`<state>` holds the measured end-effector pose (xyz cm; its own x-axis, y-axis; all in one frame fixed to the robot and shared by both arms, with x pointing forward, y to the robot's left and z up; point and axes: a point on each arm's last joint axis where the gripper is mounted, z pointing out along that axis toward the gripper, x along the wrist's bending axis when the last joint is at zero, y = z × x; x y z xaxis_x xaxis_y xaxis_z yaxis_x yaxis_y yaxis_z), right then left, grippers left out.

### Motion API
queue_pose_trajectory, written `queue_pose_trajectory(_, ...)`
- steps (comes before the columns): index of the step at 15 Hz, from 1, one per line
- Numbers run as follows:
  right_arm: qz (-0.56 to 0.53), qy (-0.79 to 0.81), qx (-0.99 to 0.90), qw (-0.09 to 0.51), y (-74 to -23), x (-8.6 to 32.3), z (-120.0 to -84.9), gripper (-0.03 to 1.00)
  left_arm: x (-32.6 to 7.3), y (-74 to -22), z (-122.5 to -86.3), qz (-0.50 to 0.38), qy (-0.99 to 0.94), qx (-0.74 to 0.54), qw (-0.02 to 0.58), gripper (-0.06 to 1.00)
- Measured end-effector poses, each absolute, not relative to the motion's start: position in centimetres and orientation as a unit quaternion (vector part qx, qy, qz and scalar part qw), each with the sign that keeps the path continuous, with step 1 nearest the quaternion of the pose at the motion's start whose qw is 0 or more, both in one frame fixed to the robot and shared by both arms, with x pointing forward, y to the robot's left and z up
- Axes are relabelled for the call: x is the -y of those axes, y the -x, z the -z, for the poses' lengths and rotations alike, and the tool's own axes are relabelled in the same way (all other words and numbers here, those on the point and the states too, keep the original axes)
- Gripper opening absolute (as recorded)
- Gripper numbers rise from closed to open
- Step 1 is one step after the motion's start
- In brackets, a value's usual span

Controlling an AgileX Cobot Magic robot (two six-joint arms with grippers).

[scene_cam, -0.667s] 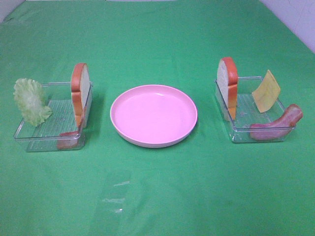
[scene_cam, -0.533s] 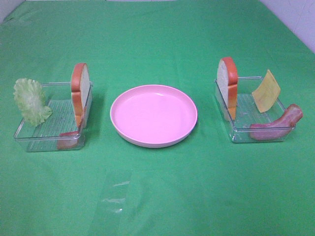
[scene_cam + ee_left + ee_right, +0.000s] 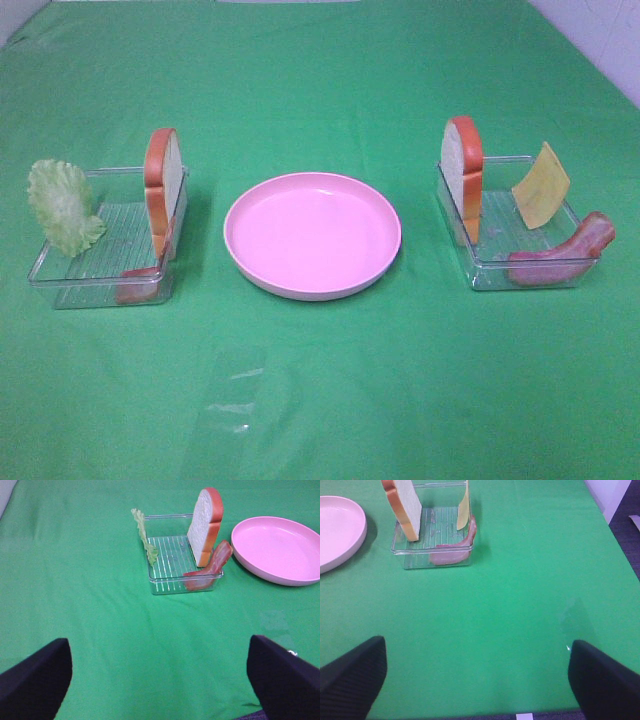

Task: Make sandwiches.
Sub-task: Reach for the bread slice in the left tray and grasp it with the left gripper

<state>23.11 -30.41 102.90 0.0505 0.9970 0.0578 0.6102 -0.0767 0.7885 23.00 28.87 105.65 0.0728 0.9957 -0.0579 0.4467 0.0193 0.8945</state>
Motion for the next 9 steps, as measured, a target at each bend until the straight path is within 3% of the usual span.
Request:
queue_pose_trajectory(6,-0.322,-0.659,-0.609,0.301,-23.1,30.4,-102.9,0.96,-28.9,-23.2,-105.9,-0.335,-0.606,-0.597,0.405,0.86)
queue_pose_trajectory(9,-0.322,-0.659,-0.609,0.301,-23.1,30.4,-102.9,0.96,-29.2,-27.0,-108.9,-0.342,-0.578,-0.608,0.423,0.86)
